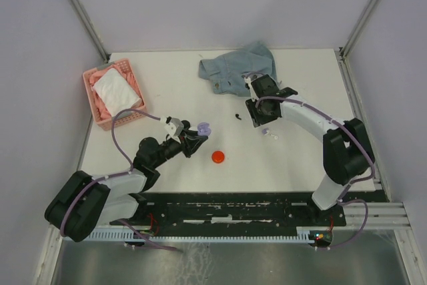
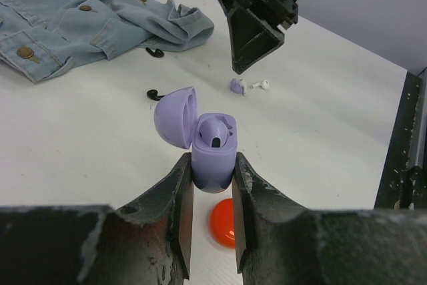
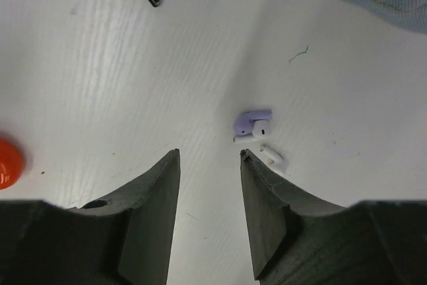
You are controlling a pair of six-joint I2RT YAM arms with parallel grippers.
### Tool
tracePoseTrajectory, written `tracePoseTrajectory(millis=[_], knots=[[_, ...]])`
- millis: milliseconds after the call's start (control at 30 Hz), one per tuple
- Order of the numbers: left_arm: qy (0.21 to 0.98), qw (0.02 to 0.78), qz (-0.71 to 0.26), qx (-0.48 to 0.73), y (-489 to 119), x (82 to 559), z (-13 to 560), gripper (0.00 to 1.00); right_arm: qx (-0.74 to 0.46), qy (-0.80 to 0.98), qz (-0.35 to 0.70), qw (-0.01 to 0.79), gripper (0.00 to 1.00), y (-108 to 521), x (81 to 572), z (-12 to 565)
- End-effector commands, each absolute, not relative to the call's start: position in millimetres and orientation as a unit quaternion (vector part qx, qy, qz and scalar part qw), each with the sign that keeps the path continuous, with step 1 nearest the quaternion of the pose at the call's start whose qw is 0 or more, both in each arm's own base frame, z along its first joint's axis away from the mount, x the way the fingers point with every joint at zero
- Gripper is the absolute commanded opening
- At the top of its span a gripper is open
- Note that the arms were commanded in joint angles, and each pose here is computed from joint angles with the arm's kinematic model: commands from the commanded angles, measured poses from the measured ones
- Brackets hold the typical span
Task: Insert the wireless bluetooth earbuds into the charging case
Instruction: Adjust the earbud at the center of the board.
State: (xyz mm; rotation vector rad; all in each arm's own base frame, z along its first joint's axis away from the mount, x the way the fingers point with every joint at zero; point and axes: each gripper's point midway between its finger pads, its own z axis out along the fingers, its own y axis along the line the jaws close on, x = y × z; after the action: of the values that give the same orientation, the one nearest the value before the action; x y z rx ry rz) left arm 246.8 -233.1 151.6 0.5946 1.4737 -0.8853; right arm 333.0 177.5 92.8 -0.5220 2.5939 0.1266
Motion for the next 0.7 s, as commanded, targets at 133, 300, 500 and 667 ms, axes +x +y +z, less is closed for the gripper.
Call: tracePoseTrajectory(millis=[133,300,500,667], knots=[[0.622,0.629,-0.390,0.256,-236,252,168,0.03,-0.143,0.964,0.016,0.224,0.49,162,355,60],[0.622,0.626,-0.393,0.259,-238,252,168,0.03,-0.126,0.971,0.005,0.205,0.47,153,353,47],[0.621,0.625,-0.395,0.261,-239,251,168,0.03,-0.117,0.976,0.008,0.186,0.44,153,351,32],[0.620,0.624,-0.396,0.262,-239,251,168,0.03,-0.106,0.980,0.013,0.171,0.43,154,346,23]])
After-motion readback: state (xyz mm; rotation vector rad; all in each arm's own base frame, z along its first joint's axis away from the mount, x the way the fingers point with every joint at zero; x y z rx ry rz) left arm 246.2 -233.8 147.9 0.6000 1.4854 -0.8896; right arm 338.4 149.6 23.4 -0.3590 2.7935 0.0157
